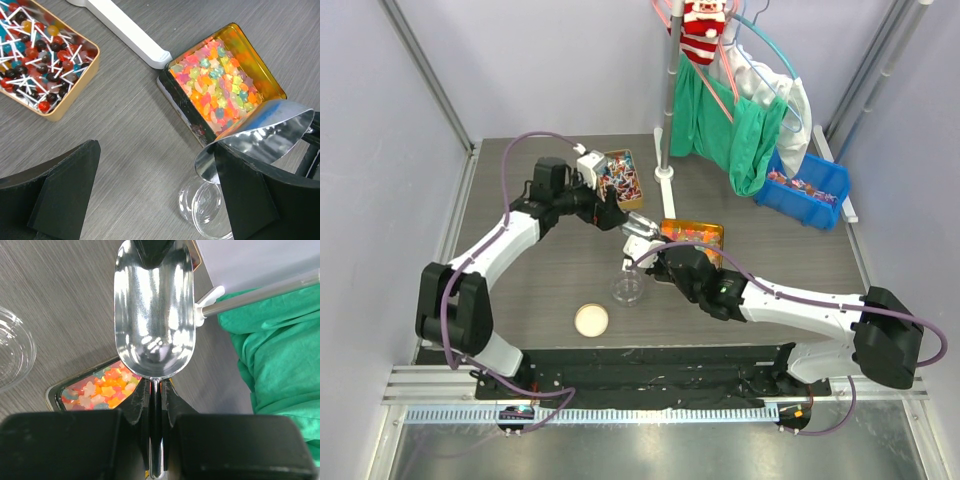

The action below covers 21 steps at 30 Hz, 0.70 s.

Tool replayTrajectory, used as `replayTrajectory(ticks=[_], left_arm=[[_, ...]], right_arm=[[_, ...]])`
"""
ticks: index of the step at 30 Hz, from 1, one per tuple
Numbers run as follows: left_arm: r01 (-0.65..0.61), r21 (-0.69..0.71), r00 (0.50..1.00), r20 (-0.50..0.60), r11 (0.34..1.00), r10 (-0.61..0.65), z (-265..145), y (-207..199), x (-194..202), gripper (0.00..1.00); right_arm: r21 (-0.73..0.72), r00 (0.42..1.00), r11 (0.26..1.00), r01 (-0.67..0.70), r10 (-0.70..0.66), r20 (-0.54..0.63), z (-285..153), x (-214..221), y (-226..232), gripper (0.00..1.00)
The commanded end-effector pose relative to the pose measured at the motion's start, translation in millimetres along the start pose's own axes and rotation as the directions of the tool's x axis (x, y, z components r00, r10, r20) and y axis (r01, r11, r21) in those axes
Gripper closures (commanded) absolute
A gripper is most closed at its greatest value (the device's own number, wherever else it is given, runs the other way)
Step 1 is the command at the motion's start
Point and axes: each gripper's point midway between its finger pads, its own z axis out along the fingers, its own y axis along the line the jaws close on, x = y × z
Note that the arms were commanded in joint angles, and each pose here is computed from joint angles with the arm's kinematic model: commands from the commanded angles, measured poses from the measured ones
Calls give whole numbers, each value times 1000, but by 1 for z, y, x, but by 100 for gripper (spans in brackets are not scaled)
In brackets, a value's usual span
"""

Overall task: Pack the candies
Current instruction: Adjust the spatula.

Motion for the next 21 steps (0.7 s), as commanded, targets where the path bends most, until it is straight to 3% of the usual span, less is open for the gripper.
replayTrajectory(ticks=[1, 6, 7, 11, 21], left_arm=[[-3, -210, 989, 141, 978, 33, -33, 41, -46, 0], [35, -431, 967, 243, 902, 79, -68, 76, -68, 0], [63, -534, 966, 245, 843, 84, -77, 97, -69, 0], [81, -666, 985, 169, 742, 44, -74, 136, -56, 0], [120, -675, 992, 115, 728, -57, -14, 180, -51, 0]], right_arm=[[118, 992, 990, -73, 59, 114, -6, -33, -34, 99], [182, 993, 980, -83, 67, 92, -6, -24, -51, 99], [189, 994, 979, -82, 66, 88, -6, -22, -52, 99], [221, 994, 971, -92, 75, 82, -7, -18, -63, 99], [233, 996, 969, -79, 68, 55, -3, -8, -65, 99]])
